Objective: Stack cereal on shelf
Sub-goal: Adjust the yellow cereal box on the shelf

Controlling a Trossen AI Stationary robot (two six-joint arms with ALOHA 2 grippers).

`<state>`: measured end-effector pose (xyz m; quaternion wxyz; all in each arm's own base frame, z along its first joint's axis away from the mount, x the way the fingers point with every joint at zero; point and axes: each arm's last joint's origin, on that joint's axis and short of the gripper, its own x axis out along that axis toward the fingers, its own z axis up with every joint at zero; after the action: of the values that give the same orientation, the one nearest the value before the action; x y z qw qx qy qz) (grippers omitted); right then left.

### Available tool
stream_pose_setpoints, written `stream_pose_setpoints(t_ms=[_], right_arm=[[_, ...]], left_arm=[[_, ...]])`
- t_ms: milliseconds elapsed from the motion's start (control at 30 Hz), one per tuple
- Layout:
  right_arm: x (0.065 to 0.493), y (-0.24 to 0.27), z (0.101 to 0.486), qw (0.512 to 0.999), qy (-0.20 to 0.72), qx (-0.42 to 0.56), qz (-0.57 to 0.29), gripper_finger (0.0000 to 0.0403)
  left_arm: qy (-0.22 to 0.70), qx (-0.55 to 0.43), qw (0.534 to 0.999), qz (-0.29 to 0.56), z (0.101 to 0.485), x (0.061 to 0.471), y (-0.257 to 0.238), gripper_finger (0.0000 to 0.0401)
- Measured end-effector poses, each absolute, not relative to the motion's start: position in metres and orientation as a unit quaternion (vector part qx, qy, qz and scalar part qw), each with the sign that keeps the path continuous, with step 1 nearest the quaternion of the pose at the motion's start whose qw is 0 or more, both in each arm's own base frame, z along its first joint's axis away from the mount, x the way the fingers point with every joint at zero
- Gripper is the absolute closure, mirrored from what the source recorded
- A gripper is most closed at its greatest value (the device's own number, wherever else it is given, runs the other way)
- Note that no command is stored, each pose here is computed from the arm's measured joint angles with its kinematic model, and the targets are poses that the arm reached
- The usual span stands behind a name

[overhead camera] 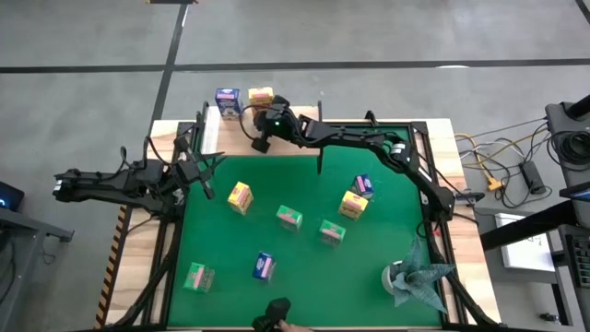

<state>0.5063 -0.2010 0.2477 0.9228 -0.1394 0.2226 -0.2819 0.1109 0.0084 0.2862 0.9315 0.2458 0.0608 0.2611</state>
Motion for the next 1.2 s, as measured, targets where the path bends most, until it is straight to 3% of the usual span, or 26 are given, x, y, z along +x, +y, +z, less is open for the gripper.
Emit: stream_pose_setpoints(t_ms=[933, 1200], right_arm=[[0.509, -0.207, 0.266, 0.930, 0.154, -0.134, -0.304, 0.0394], [0.509, -0.200, 0.265, 0.928, 0.176, -0.143, -0.295, 0.0394]], left_arm=[[0.062, 0.251, 0.930, 0.261, 0.286, 0.111, 0.008, 0.0364], [0.062, 0.251, 0.930, 0.261, 0.286, 0.111, 0.008, 0.0364]])
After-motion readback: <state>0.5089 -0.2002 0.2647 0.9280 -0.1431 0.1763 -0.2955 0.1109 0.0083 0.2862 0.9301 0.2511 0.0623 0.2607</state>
